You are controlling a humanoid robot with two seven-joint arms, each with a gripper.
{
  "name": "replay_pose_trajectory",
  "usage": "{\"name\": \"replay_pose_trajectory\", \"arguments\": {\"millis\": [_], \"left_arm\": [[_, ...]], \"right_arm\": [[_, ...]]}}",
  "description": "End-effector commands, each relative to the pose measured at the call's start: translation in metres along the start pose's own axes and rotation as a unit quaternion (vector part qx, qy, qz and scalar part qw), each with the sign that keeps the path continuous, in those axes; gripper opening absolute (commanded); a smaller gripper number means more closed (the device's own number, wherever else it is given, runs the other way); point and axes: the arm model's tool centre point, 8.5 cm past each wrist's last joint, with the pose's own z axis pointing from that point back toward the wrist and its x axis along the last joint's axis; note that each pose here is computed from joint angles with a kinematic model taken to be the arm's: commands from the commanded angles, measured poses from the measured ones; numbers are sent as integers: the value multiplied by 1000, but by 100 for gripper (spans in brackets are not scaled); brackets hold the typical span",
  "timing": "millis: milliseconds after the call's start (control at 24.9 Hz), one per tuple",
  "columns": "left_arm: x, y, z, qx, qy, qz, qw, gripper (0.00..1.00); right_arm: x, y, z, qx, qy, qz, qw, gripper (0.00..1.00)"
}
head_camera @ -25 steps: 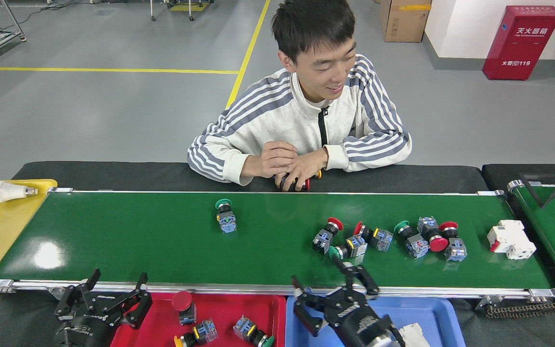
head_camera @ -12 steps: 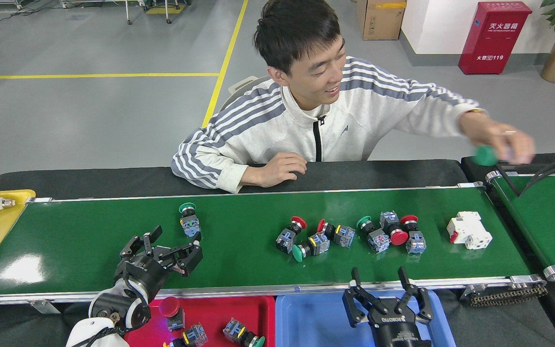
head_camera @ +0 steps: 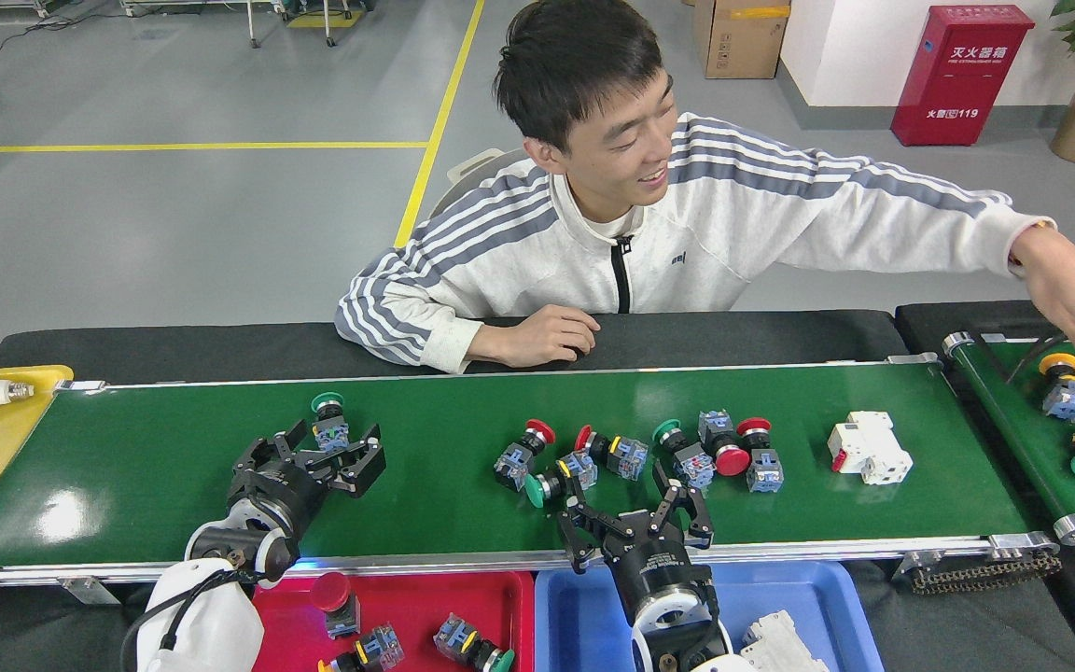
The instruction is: Pick switch part from conveyor to tray
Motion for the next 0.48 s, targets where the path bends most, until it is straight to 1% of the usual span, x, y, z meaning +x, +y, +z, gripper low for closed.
{"name": "replay_pose_trajectory", "arguments": {"millis": [0,40,80,120,160,201,241,281,361,441], "left_arm": [[-13,13,-7,18,35,-9,999,99],[-16,12,-9,16,48,-9,999,98],[-18,13,-10,16,57,-10,998,95],[-19,13,-11,19,61,-9,998,88],[-19,13,-11,20,62,-9,998,78],[-18,12,-12,20,59,-8,998,60],[-17,11,-12,19,55,-5,998,36],[-17,7,-12,15,56,-3,998,24],[-12,3,-14,18,53,2,998,15],[-9,5,-14,34,48,0,998,10]], "right_arm": [[5,-10,-8,-8,-9,0,1000,98],[5,-8,-10,-4,-9,1,1000,98],[4,-9,-12,-4,-9,3,1000,98],[4,-10,-14,-3,-10,5,1000,98],[4,-10,-17,-1,-10,6,1000,98],[2,-11,-21,0,-9,9,1000,98],[1,-13,-26,1,-8,12,1000,98],[-1,-15,-31,4,-7,12,1000,98],[-2,-18,-38,7,-7,7,1000,98],[-3,-21,-43,9,-7,2,1000,98]]}}
